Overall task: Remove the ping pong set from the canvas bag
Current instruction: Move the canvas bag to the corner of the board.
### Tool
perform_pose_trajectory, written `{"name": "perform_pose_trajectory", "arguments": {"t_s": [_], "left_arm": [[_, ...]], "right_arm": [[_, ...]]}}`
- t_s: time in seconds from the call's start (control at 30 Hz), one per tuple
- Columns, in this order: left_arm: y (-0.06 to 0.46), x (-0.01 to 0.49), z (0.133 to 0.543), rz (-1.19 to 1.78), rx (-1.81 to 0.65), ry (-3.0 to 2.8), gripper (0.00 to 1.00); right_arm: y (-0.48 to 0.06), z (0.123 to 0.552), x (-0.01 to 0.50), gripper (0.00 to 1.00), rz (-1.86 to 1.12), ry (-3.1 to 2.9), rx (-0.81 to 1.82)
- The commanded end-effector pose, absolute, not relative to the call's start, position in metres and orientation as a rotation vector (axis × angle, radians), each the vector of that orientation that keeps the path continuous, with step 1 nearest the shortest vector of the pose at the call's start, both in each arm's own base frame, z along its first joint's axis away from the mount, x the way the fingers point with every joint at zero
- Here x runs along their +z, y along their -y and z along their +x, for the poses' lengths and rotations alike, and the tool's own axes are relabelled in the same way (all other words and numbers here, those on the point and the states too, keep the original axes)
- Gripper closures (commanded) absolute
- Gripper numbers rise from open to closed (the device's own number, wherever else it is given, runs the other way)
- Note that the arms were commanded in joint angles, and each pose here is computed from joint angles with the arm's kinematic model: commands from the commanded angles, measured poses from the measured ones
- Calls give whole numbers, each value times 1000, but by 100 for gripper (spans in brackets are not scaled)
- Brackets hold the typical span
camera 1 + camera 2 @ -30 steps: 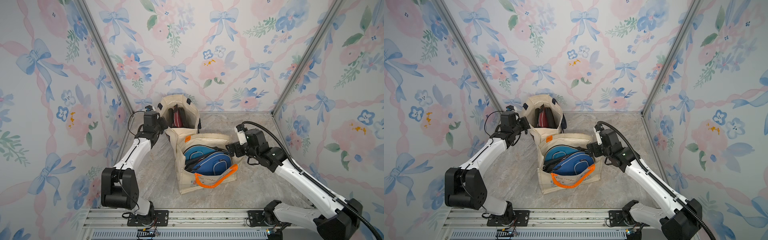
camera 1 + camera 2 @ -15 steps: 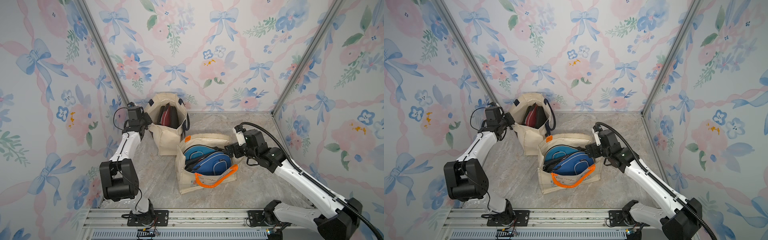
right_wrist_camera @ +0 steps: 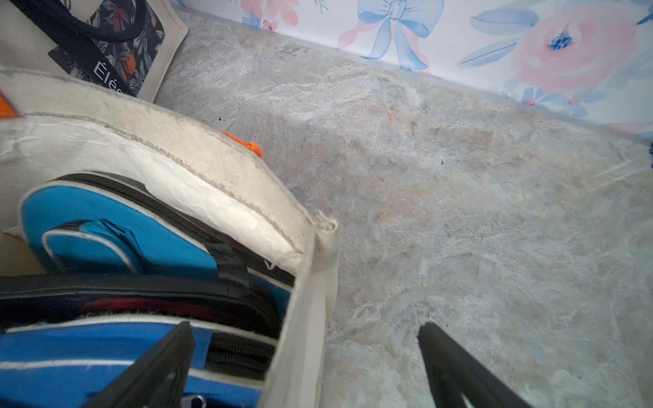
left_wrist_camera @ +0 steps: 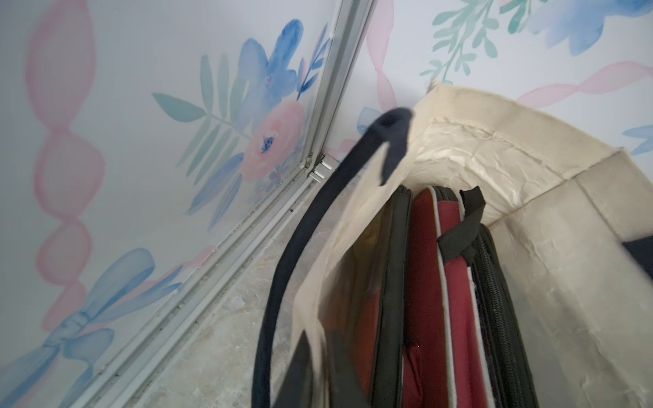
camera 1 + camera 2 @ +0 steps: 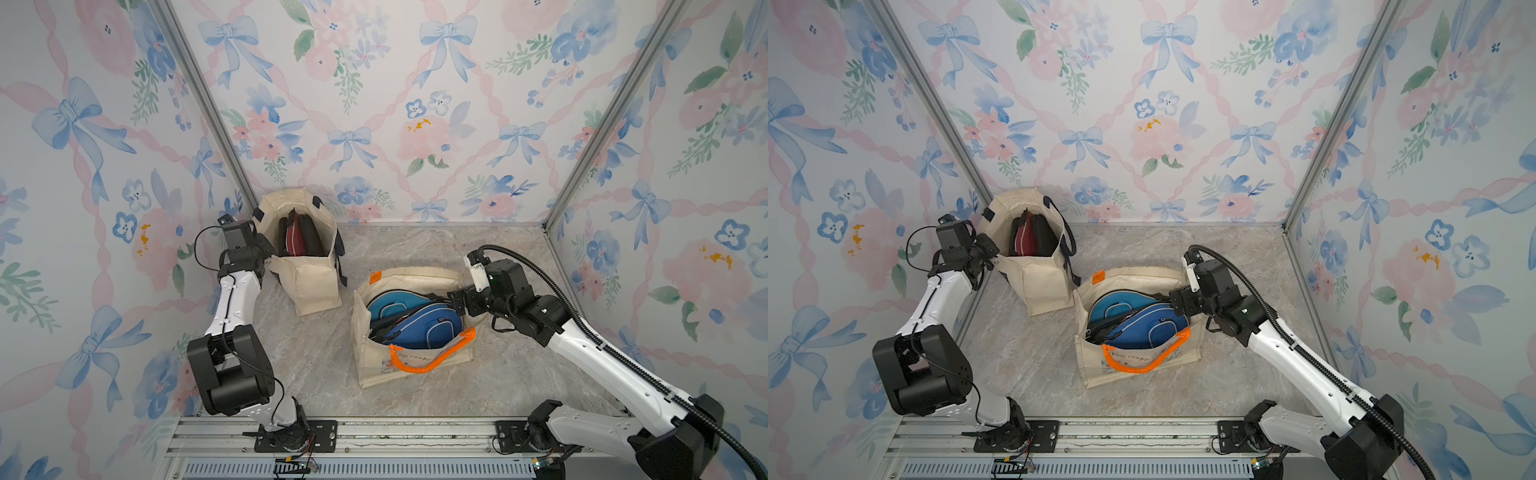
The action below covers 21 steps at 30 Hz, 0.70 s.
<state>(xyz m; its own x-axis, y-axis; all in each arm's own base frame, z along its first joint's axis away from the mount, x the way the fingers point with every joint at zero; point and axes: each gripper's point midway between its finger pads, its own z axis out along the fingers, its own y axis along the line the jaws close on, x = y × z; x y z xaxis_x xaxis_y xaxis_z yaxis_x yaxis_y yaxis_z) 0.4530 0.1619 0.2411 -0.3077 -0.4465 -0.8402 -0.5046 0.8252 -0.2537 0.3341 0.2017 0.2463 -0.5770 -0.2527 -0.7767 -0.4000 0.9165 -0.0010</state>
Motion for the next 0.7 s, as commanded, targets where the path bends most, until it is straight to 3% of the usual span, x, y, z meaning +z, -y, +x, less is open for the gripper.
{"name": "perform_pose_trajectory", "arguments": {"t_s": [0.0, 0.07, 0.13, 0.27, 0.5, 0.67], "left_arm": [[-168, 295, 450, -665, 108, -1815, 49], [-166, 311, 448, -648, 123, -1786, 35], [-159, 325, 447, -610, 154, -1769, 27], [-137, 359, 441, -521, 277, -1721, 18], [-72, 419, 436, -277, 293, -1635, 16], [49, 433, 435, 183, 46, -1595, 16]], "right_arm": [[-200, 334, 249, 2, -462, -2194, 194], [-199, 334, 253, 2, -450, -2182, 194], [-199, 334, 256, 2, -440, -2170, 198], [-196, 337, 263, 3, -407, -2144, 201], [-182, 341, 282, 3, -287, -2081, 228], [-160, 339, 301, 3, -128, -2012, 317]]}}
